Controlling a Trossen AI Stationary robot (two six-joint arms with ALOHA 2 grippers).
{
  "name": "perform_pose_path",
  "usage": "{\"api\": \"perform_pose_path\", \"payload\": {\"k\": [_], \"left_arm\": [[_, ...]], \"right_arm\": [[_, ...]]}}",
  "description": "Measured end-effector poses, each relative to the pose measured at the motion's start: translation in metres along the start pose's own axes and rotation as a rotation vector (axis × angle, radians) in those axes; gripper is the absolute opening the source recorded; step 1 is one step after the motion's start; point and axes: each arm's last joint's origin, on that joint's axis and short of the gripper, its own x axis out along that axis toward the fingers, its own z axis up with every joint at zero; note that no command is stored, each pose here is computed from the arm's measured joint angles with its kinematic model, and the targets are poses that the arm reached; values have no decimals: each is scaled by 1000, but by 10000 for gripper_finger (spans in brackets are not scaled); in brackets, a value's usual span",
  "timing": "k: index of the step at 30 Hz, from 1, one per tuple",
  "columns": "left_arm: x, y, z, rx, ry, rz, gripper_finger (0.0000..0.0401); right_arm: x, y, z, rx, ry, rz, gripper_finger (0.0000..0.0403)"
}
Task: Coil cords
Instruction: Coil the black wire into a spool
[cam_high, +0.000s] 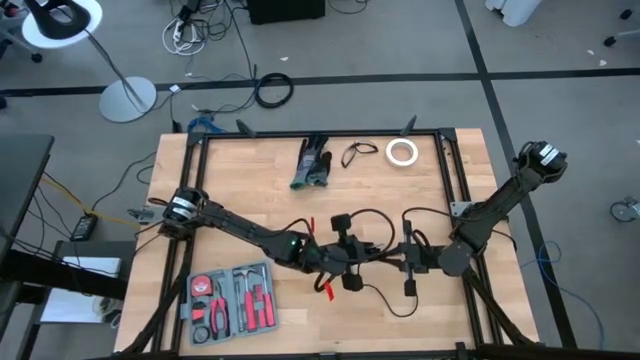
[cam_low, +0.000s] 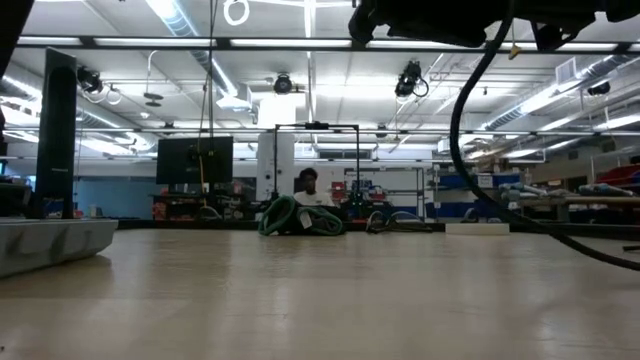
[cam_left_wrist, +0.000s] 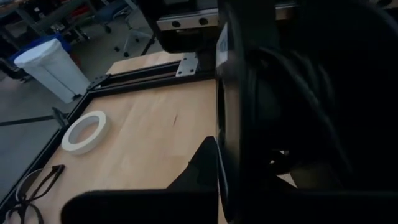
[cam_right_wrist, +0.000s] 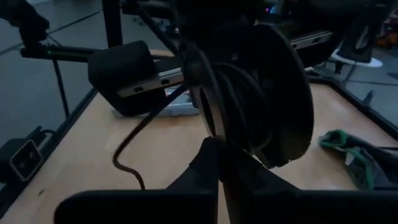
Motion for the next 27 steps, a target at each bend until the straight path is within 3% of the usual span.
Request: {"api": "perform_pose_path", "payload": {"k": [14,20,27], "left_arm": [[-31,18,24,-44,-15,23,98],[-55,33,36,-82,38,-35,105],[-61,55,54,-173,173,-115,106]], "right_arm": [[-10,2,3,-3,-29,-78,1],[-12,-1,1,-1,0,-62,1],[-3,-8,-3,49,64,7,0]]}}
